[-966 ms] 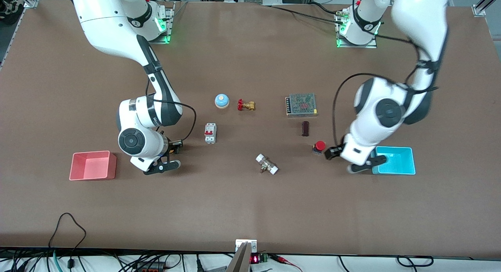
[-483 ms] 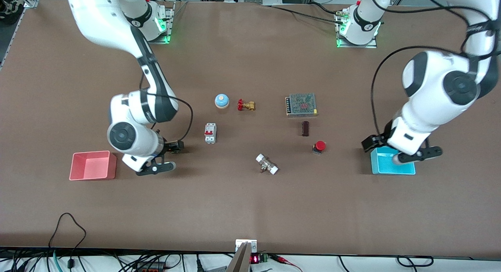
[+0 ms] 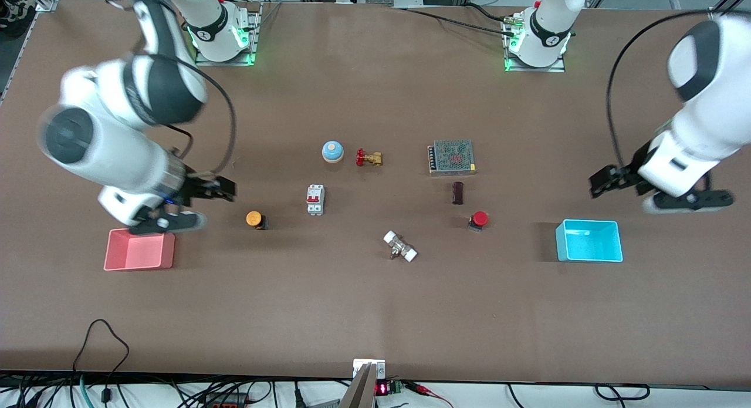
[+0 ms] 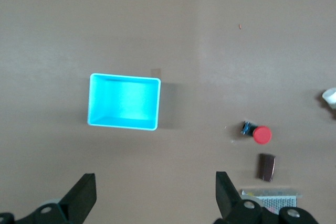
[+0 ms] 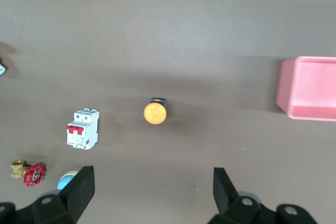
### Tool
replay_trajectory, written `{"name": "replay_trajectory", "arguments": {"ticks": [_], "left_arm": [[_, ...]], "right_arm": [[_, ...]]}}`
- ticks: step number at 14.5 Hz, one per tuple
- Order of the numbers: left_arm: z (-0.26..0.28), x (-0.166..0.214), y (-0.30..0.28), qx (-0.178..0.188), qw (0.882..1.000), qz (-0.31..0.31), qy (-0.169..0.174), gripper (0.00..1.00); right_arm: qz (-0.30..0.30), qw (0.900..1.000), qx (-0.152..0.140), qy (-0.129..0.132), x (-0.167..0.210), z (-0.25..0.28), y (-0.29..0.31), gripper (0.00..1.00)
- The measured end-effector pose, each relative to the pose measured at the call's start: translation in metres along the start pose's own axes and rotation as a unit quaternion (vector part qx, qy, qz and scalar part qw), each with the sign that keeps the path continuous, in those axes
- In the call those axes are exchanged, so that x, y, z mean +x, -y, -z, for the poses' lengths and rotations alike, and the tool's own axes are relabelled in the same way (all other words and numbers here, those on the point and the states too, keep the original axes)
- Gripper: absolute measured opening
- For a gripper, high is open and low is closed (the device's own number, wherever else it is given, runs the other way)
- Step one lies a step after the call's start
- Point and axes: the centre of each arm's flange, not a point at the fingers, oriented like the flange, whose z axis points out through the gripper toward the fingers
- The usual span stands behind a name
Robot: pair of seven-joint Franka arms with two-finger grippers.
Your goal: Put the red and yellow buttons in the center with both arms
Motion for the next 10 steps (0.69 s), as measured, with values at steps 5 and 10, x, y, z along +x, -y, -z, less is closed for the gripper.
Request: {"name": "replay_trajectory", "arguments": {"ticks": [5,10], "left_arm": [[0.04,-0.017,0.029,0.003,0.999,-0.032,-0.01,1.0],[0.073,-0.03,0.046,0.006,0.999,-0.03,-0.033,1.0]], "right_arm": [[-0.048,0.999,0.002,0.004,-0.022,0.059,-0.097,1.0],[-0.049,0.999,-0.019,0.004,-0.062,0.113,-0.148,1.0]]}}
